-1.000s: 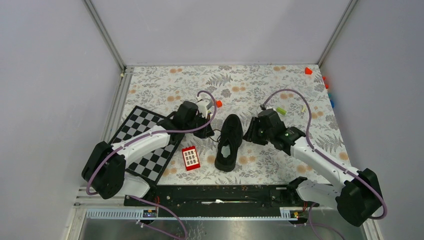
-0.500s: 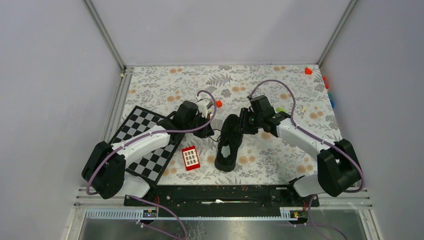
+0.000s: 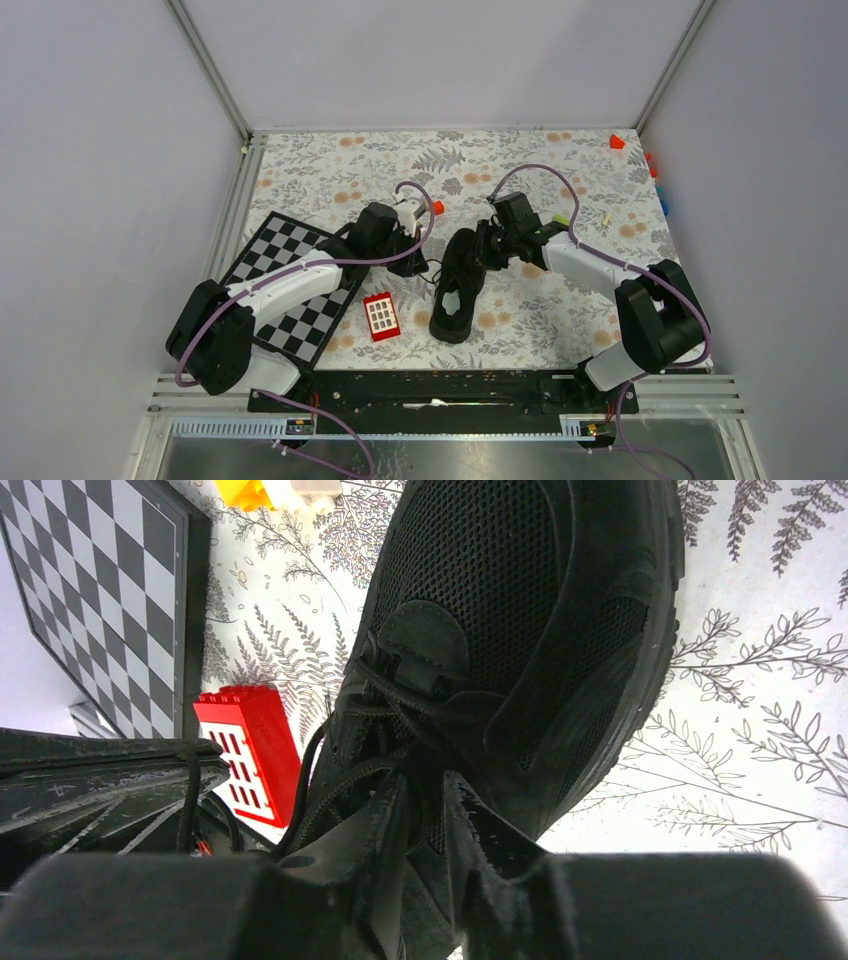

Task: Tie the shoes
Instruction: Tie the shoelace on the shoe.

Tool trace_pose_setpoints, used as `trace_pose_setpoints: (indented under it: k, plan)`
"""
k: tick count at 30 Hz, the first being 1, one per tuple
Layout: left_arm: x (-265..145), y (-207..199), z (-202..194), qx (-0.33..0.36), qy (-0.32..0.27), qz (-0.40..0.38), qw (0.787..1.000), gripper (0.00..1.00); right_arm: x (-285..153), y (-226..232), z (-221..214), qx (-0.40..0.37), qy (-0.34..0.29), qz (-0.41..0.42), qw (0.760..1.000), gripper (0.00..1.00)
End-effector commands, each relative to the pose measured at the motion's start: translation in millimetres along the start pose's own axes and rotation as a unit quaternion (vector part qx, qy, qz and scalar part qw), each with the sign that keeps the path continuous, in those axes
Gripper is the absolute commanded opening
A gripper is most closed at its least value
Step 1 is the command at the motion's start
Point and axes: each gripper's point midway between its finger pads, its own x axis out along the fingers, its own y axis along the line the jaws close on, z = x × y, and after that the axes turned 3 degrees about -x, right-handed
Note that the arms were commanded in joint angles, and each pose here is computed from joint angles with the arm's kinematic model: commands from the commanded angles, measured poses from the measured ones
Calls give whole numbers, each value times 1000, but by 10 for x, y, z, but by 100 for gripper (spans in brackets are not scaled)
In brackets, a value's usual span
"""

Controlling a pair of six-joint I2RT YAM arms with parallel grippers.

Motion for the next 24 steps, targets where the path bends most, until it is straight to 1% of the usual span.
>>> trace_pose_setpoints:
  k: [1, 5, 12, 17, 24]
  plan:
    - [-6, -131, 258, 15, -36, -22, 999, 0, 17, 24, 92, 0, -10, 0, 1000, 17]
    - [-18, -127, 267, 17, -38, -20, 999, 0, -37, 36, 112, 2, -21, 1, 1000, 0]
    - [-35, -134, 279, 18, -39, -19, 999, 0, -269, 12, 170, 0, -62, -17, 998, 0]
    - [-63, -150, 304, 21, -43, -20, 999, 0, -381, 47, 184, -1, -75, -13, 997, 0]
    - [-75, -138, 313, 19, -45, -15, 999, 0, -504, -63, 170, 5, -100, -38, 994, 0]
